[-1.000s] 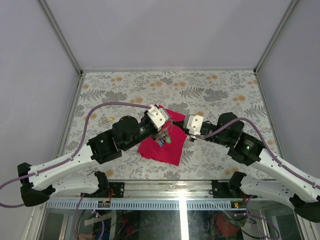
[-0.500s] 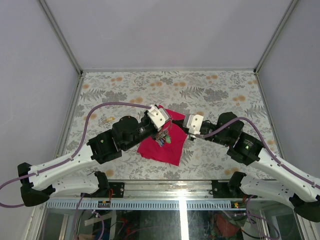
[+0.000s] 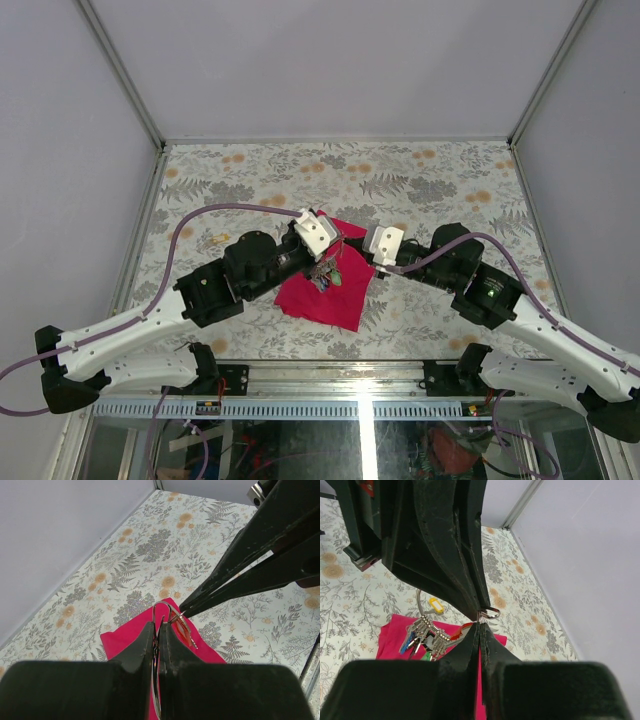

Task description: Put the keys on the keyring

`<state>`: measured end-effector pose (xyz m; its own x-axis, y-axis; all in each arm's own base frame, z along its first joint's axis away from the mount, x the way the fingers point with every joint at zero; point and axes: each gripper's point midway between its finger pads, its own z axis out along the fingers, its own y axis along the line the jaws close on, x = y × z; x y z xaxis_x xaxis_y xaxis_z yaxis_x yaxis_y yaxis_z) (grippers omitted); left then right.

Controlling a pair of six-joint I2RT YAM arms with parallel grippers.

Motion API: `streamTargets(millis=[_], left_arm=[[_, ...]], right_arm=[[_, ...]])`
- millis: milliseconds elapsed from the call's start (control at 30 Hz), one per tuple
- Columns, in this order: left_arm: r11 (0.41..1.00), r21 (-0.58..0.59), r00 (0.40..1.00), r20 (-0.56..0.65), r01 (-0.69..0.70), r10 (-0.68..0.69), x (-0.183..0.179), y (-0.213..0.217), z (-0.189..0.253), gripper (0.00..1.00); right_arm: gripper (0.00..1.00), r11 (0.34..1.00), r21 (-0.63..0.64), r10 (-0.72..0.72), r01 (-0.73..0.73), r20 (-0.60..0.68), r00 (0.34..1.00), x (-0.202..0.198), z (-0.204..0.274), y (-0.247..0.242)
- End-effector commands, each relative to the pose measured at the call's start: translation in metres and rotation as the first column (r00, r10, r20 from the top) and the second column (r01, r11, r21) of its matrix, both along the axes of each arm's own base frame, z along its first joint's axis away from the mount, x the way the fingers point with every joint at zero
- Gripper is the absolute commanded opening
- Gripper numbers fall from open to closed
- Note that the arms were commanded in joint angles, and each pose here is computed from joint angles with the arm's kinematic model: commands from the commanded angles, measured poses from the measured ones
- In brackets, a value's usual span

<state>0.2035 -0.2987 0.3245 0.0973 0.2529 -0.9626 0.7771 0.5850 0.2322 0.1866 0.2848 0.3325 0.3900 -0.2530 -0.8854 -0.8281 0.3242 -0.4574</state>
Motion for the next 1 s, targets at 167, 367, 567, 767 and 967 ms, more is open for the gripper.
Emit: streamTargets(millis=[167,367,567,767,967], left_arm=[[0.997,-0.079,0.999,0.042,0.010,-0.007,0.001,-0.004,0.025,0.00],[0.997,-0.075,0.999,0.040,0.015,-0.012,0.001,-0.004,0.024,0.00],[0.997,-0.068,0.999,0.040,0.028,-0.025,-0.001,-0.005,0.022,0.00],[0.996,-0.060,0.997,0.043,0.068,-0.065,-0.007,-0.008,0.021,0.00],[0.993,-0.051,0.994,0.042,0.103,-0.101,-0.012,-0.011,0.020,0.00]], right_arm=[[0.00,0.988,0.144,-0.072,0.059,0.083,0.994,0.008,0.055,-0.006],[0.00,0.984,0.160,-0.094,0.080,0.086,0.992,0.010,0.059,-0.009],[0.00,0.984,0.147,-0.108,0.096,0.079,0.991,0.014,0.056,-0.009],[0.00,0.985,0.139,-0.114,0.103,0.071,0.991,0.016,0.053,-0.007],[0.00,0.986,0.132,-0.111,0.101,0.065,0.992,0.018,0.051,-0.004]])
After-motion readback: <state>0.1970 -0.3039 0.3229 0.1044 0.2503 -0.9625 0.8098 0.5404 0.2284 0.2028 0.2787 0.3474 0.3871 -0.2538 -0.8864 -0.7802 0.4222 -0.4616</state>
